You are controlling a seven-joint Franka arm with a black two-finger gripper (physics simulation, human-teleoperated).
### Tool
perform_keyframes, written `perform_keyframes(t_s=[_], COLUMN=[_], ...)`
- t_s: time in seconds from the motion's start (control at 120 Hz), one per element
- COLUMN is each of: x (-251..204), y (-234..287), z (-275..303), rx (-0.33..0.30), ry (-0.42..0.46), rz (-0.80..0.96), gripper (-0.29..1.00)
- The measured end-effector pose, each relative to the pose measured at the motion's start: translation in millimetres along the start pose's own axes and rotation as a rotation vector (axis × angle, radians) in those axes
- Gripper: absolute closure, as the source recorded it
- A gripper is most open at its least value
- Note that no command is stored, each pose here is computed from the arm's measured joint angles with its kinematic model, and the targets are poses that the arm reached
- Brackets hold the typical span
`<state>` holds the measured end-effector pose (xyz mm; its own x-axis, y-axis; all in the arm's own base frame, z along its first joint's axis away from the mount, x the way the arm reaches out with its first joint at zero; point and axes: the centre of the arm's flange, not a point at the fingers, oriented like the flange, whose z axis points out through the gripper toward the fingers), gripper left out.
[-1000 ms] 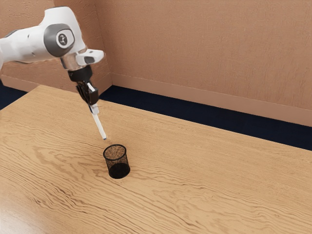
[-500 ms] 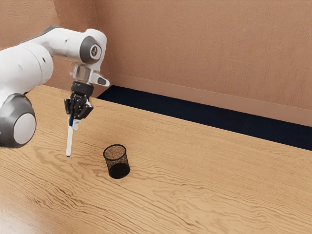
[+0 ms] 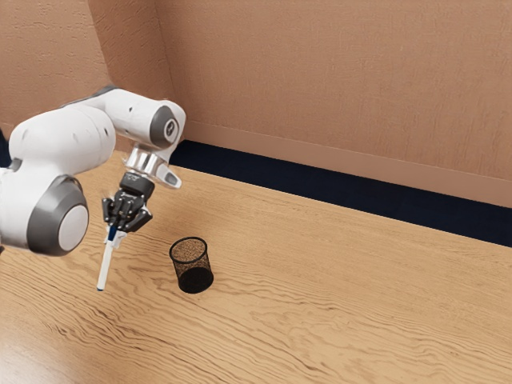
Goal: Take the marker out of the pen holder and place it to the left of the pen holder.
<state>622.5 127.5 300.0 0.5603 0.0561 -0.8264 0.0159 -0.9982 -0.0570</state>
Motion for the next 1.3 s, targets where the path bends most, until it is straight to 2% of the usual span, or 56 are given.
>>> perform_keyframes(t_s=[0.308,0.6,0.667,0.867,0.917,0.967,1.042,1.075,1.117,1.208,1.3], x=[41.3,55.3,56.4,52.6,26.4,-25.3,-150.1,-205.5,-252.4,-307.2,-321.3], y=[-3.6,-4.3,-3.4,-1.0,4.0,13.1,27.1,32.6,36.2,48.2,57.4], z=[30.0,41.4,42.2,36.8,11.5,-25.7,-77.7,-85.4,-87.3,-99.3,-110.4], rx=[-0.001,-0.001,-0.003,-0.009,-0.012,-0.019,-0.027,-0.026,-0.020,0.004,0.026], ry=[-0.071,-0.088,-0.089,-0.073,-0.012,0.084,0.291,0.393,0.502,0.702,0.812], rz=[-0.043,-0.065,-0.068,-0.076,-0.065,-0.042,0.007,0.032,0.055,0.095,0.122], gripper=[0.79,0.77,0.69,0.30,0.23,0.18,0.13,0.11,0.09,0.06,0.04])
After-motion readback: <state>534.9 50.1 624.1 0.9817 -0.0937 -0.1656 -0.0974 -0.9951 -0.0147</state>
